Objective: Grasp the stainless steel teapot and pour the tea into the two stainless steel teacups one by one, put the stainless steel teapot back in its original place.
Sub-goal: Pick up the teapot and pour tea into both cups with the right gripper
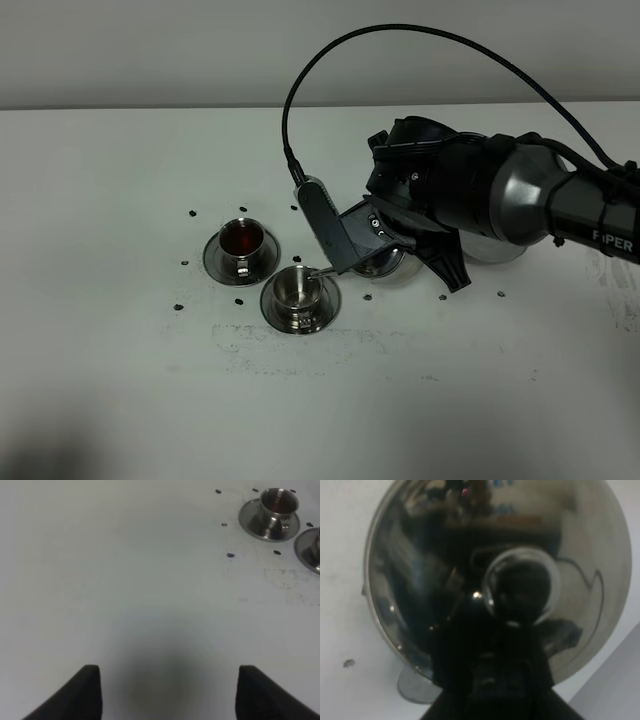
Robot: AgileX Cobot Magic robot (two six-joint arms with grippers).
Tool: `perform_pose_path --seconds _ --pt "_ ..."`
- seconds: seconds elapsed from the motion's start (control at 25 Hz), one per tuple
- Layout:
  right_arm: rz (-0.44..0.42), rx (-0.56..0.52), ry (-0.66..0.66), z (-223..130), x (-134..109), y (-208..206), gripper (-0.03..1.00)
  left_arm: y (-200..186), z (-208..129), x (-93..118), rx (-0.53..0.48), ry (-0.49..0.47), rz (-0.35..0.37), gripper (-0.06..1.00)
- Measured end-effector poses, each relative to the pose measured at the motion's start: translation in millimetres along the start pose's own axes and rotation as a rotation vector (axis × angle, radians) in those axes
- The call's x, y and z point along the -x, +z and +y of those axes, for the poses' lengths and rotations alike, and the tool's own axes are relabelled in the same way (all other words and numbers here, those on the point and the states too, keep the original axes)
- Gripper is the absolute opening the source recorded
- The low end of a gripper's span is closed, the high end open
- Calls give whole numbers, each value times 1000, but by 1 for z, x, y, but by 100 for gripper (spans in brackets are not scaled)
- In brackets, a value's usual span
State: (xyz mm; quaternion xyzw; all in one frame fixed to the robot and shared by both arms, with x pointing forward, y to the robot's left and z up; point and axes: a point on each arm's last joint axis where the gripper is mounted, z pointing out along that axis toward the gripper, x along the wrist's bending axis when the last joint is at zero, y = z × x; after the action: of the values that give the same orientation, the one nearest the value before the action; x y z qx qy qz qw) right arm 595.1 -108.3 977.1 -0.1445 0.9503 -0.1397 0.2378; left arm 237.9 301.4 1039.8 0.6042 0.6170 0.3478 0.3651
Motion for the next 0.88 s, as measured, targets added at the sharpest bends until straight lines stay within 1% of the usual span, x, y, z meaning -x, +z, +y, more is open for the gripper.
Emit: perform_pose_path --seconds 0.2,0.56,0.88 --pt "-27 -8 -47 7 1 -4 21 0 0 0 0 0 0 57" --pt "-67 -55 -105 5 4 -5 21 0 0 0 0 0 0 57" --pt "-85 -74 -130 4 6 -6 21 0 0 0 0 0 0 57"
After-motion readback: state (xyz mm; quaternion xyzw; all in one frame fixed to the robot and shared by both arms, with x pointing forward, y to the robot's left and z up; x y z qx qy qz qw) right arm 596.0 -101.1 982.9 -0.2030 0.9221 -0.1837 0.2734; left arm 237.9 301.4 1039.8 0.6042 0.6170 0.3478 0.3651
